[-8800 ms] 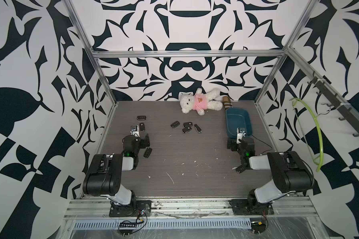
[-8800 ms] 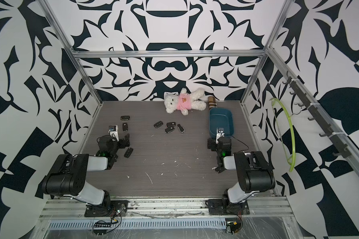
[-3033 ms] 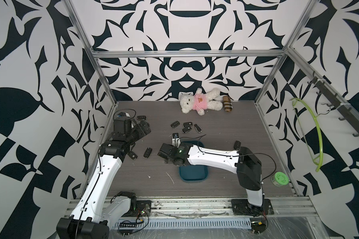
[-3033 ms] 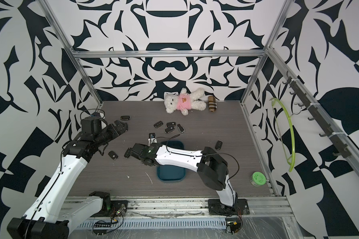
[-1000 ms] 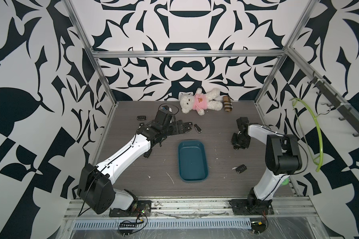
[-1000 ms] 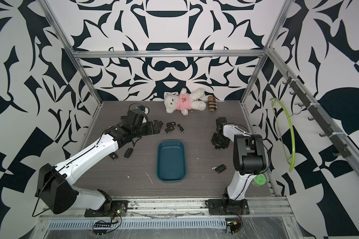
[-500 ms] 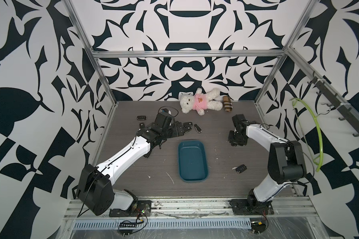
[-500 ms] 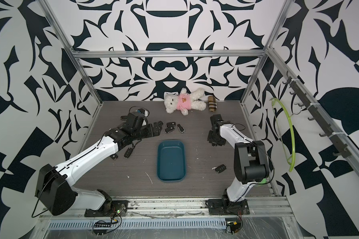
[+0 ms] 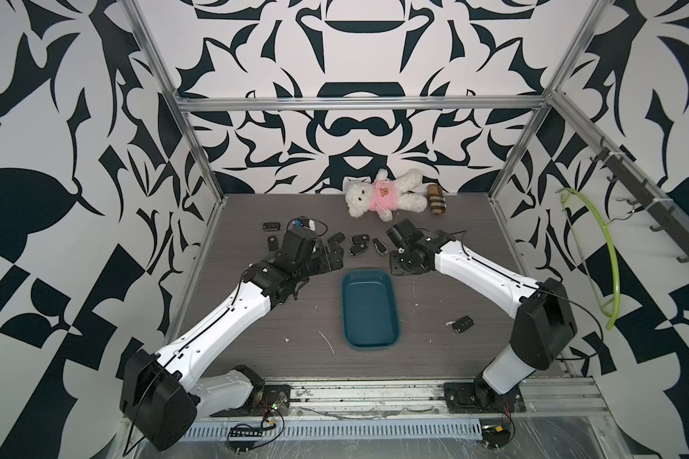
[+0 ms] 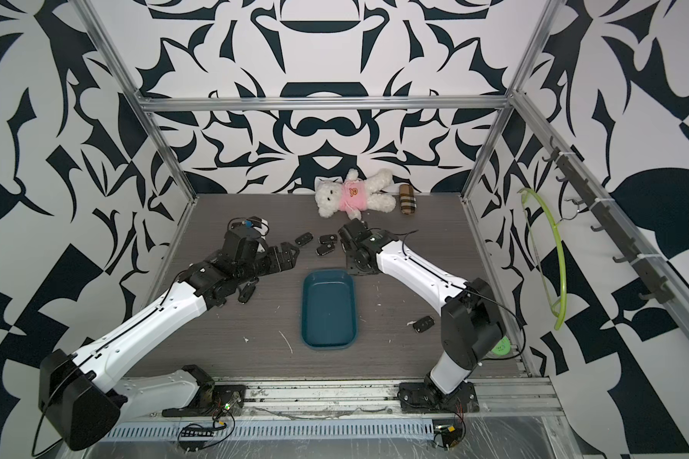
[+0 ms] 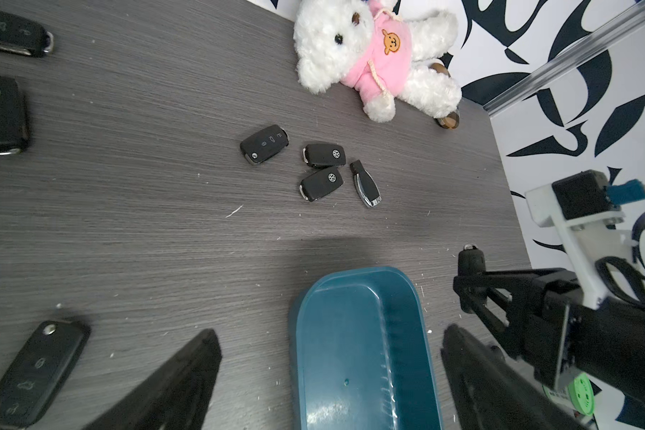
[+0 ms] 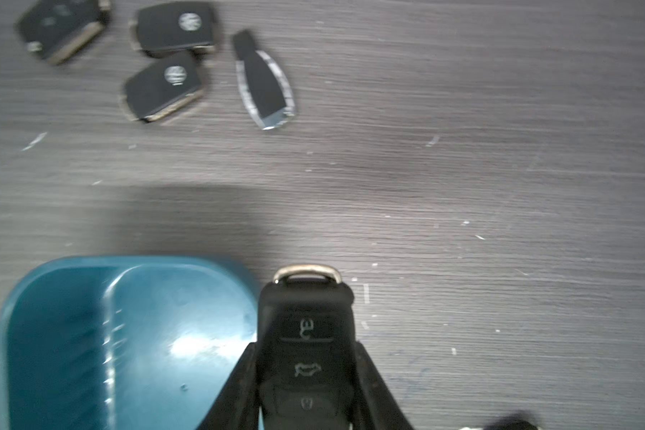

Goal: Place the car key into the storage box
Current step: Place the car key in the storage box, then pick up the car key from the center of the board.

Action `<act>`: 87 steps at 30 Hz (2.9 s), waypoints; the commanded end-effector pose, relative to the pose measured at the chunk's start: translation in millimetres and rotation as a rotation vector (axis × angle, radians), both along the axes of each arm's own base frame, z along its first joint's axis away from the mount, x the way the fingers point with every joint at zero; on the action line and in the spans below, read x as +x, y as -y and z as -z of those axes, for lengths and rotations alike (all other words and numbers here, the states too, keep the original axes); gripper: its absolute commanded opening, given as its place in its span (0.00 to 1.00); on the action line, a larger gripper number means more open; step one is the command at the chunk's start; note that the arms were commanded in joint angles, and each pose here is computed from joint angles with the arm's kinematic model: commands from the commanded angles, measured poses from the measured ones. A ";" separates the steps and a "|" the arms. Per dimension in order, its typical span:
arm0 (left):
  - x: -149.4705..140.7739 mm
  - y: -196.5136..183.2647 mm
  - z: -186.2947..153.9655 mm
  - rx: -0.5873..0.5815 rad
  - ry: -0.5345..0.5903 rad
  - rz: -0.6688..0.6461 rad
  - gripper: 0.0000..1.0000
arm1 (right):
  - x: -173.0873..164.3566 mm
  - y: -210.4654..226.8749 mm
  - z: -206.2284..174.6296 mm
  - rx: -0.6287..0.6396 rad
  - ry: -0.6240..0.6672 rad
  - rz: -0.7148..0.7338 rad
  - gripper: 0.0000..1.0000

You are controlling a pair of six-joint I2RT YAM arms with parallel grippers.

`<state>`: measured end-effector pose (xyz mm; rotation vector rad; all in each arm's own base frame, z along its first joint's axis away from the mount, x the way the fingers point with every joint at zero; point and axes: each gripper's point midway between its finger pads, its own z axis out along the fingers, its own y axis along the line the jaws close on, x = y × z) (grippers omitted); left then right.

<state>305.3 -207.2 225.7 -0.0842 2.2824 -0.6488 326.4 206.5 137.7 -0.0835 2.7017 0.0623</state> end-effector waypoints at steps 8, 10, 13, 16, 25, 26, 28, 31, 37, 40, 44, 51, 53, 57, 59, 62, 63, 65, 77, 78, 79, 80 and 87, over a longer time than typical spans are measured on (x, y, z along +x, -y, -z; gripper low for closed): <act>-17.7 -22.9 1.7 0.010 0.000 -0.053 0.99 | -16.8 -46.5 21.3 -0.048 -0.019 -0.046 0.27; -19.4 -25.3 0.2 0.010 0.005 -0.058 0.99 | -17.4 -52.9 28.8 -0.063 -0.024 -0.060 0.27; -21.3 -27.8 -0.5 0.014 0.005 -0.062 0.99 | -17.9 -57.3 40.9 -0.093 -0.034 -0.068 0.27; -22.1 -29.6 -1.9 0.016 0.008 -0.067 0.99 | -18.0 -55.2 51.1 -0.111 -0.051 -0.048 0.27; -19.7 -30.8 -2.7 0.028 0.010 -0.076 0.99 | -19.1 -52.7 75.4 -0.147 -0.088 -0.018 0.27; -19.4 -30.7 -2.8 0.028 0.010 -0.075 0.99 | -18.9 -52.8 76.5 -0.149 -0.089 -0.016 0.27; -19.1 -30.3 -3.5 0.030 0.012 -0.074 0.99 | -19.1 -50.9 79.7 -0.158 -0.096 -0.001 0.27; -18.3 -30.0 -3.7 0.030 0.013 -0.074 0.99 | -20.2 -48.6 83.3 -0.168 -0.105 0.018 0.27; -16.6 -28.8 -0.8 0.035 0.004 -0.073 0.99 | -20.7 -49.2 86.1 -0.164 -0.108 0.038 0.28; -16.6 -28.6 -1.3 0.035 0.005 -0.072 0.99 | -20.6 -48.7 86.6 -0.168 -0.108 0.040 0.31; -16.9 -28.4 0.0 0.040 0.004 -0.070 0.99 | -20.9 -48.5 86.5 -0.165 -0.110 0.045 0.36; -15.0 -30.5 0.3 0.050 0.009 -0.080 0.99 | -19.5 -50.5 83.5 -0.155 -0.102 0.046 0.44; -14.4 -31.0 0.4 0.054 0.012 -0.083 0.99 | -19.1 -50.7 82.4 -0.154 -0.100 0.046 0.45; -13.3 -32.2 2.9 0.062 0.009 -0.090 0.99 | -18.6 -50.3 79.5 -0.152 -0.094 0.044 0.47; -12.8 -33.3 3.2 0.068 0.011 -0.095 0.99 | -18.3 -50.8 76.6 -0.147 -0.088 0.042 0.48; -12.0 -38.1 4.7 0.087 0.016 -0.114 0.99 | -17.3 -51.7 66.5 -0.126 -0.069 0.037 0.48; -11.6 -40.5 5.2 0.096 0.017 -0.125 0.99 | -16.5 -53.5 60.9 -0.111 -0.057 0.030 0.48; -10.7 -48.1 6.5 0.124 0.021 -0.156 0.99 | -14.4 -56.7 48.9 -0.080 -0.027 0.015 0.48; -7.0 -115.3 56.4 0.246 -0.158 -0.392 0.99 | -3.8 -83.1 -15.1 0.116 0.145 -0.113 0.72; -5.8 -119.2 63.5 0.239 -0.185 -0.402 0.99 | -3.0 -83.9 -19.5 0.123 0.158 -0.119 0.77; -5.1 -122.3 70.1 0.228 -0.212 -0.412 0.99 | -2.6 -84.6 -22.3 0.128 0.167 -0.125 0.79; -5.0 -125.4 78.3 0.211 -0.246 -0.422 0.99 | -2.2 -85.9 -26.1 0.137 0.176 -0.133 0.84; 0.3 -141.4 132.7 0.182 -0.403 -0.451 0.99 | -0.4 -91.2 -40.7 0.168 0.207 -0.169 0.99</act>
